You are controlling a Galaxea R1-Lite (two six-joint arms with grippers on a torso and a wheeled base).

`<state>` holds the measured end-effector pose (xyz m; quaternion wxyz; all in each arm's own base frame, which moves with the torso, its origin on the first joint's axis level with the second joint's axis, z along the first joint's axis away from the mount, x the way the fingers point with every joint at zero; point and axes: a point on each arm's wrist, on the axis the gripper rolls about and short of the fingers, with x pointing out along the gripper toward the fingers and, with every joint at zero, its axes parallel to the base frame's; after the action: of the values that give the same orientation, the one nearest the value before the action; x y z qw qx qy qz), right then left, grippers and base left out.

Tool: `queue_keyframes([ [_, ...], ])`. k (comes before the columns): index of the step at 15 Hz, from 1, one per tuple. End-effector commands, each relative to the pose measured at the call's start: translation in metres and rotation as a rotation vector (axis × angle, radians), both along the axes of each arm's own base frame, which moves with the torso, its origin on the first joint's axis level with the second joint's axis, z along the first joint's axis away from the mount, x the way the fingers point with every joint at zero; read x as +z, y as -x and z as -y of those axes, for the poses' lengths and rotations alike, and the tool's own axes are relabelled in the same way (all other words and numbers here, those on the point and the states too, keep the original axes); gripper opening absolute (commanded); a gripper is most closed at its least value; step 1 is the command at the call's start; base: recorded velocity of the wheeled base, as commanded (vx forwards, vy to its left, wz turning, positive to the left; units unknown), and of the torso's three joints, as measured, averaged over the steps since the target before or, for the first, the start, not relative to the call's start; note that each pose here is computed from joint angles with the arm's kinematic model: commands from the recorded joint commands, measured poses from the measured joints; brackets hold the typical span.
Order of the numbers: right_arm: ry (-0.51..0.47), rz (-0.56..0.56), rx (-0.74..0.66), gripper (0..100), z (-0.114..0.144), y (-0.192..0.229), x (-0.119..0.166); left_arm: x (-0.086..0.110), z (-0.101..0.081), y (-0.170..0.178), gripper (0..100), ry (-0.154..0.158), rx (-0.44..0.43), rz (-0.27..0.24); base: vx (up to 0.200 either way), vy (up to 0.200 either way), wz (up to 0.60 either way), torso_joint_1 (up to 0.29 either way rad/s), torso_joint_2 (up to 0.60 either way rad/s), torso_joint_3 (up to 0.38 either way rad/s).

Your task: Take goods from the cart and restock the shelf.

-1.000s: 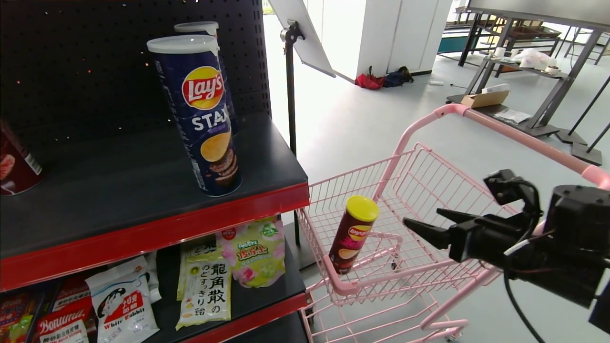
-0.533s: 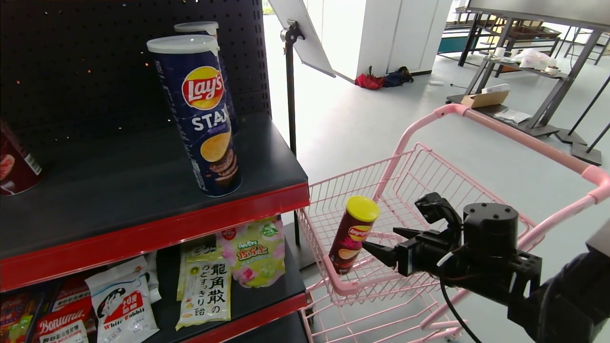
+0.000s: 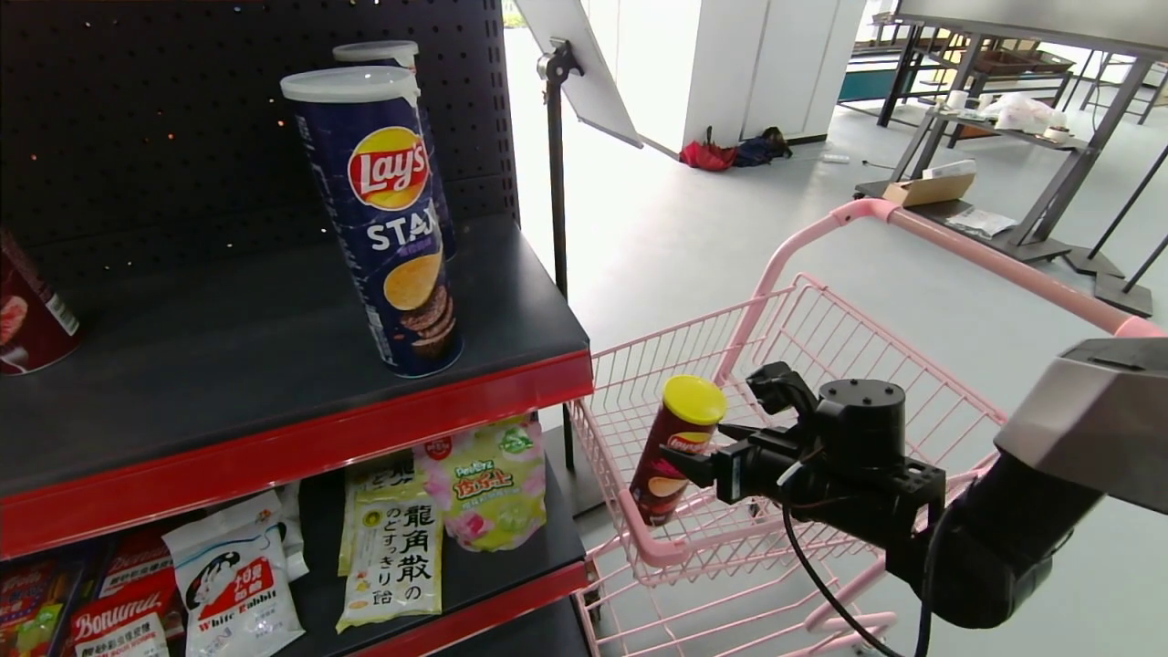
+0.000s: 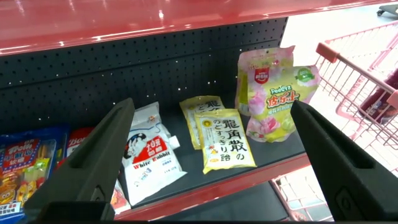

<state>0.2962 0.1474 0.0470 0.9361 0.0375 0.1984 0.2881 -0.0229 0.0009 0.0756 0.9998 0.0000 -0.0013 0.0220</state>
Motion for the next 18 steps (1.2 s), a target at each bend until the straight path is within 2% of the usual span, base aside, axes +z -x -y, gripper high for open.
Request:
queue_keyframes([
  [1,0.006,-0.001,-0.012,100,-0.006,-0.012,-0.010,0.000,0.000,0.000,100,0.000,0.000,-0.001,0.000,0.000,0.00,0.000,0.00,0.000],
  [9,0.008,0.012,-0.032,100,-0.023,-0.029,-0.023,0.000,0.000,0.000,100,0.000,0.000,0.001,0.000,0.000,0.00,0.000,0.00,0.000],
  [10,-0.006,0.012,-0.053,0,-0.026,-0.032,-0.023,0.000,0.000,0.000,100,0.000,0.000,0.001,0.000,0.000,0.00,0.000,0.00,0.000],
  [15,-0.025,0.025,-0.062,0,-0.036,-0.037,-0.023,0.000,0.000,0.000,100,0.000,0.000,-0.001,0.000,0.000,0.00,0.000,0.00,0.000],
  [17,-0.023,0.073,-0.109,0,-0.034,-0.037,-0.005,0.000,0.000,0.000,100,0.000,0.000,-0.001,0.000,0.000,0.00,0.000,0.00,0.000],
  [18,-0.027,0.125,-0.114,0,-0.029,-0.031,0.019,0.000,0.000,0.000,100,0.000,0.000,0.001,0.000,0.000,0.00,0.000,0.00,0.000],
])
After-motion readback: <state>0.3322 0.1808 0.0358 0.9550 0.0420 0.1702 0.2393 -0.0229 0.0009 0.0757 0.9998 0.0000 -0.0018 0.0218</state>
